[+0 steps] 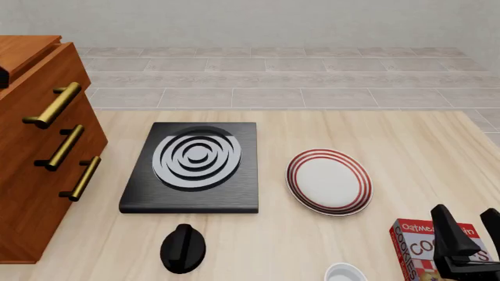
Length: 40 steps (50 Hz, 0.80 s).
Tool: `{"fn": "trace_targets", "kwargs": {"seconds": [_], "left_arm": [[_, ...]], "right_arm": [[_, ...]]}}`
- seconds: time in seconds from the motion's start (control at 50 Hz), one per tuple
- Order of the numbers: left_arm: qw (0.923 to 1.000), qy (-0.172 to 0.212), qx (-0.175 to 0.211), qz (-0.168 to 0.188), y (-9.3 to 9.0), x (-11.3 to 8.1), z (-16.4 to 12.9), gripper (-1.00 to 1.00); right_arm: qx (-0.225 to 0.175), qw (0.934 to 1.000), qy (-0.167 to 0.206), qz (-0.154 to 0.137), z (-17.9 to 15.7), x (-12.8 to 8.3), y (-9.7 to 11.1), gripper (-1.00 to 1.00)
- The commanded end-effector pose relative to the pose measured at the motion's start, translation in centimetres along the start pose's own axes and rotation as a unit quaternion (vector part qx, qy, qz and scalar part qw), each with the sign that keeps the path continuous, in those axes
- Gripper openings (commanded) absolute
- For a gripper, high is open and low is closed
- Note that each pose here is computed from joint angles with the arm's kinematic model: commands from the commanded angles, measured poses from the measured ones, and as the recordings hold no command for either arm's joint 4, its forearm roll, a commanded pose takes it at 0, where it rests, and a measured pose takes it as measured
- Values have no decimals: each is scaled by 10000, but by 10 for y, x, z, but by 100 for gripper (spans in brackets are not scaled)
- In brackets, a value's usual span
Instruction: Pick the akita bowl in the top layer of the wooden cabinet and place it on the plate.
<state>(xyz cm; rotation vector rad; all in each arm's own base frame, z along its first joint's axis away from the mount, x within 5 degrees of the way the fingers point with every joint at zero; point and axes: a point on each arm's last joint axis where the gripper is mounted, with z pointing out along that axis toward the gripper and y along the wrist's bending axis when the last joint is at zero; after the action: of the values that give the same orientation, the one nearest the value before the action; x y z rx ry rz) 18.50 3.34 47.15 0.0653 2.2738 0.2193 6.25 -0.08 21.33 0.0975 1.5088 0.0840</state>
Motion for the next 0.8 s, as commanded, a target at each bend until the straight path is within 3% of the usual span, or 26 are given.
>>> {"fn": "trace_targets", "kwargs": {"seconds": [0.02, 0.8], "left_arm": [[9999, 72, -73, -3, 4, 3, 6, 100], [9994, 267, -180, -157, 6, 28, 23, 100]], "right_arm": [[0, 10000, -2, -10, 0, 0, 0, 100], [4, 10000, -12, -8, 0, 0, 0, 100]]}}
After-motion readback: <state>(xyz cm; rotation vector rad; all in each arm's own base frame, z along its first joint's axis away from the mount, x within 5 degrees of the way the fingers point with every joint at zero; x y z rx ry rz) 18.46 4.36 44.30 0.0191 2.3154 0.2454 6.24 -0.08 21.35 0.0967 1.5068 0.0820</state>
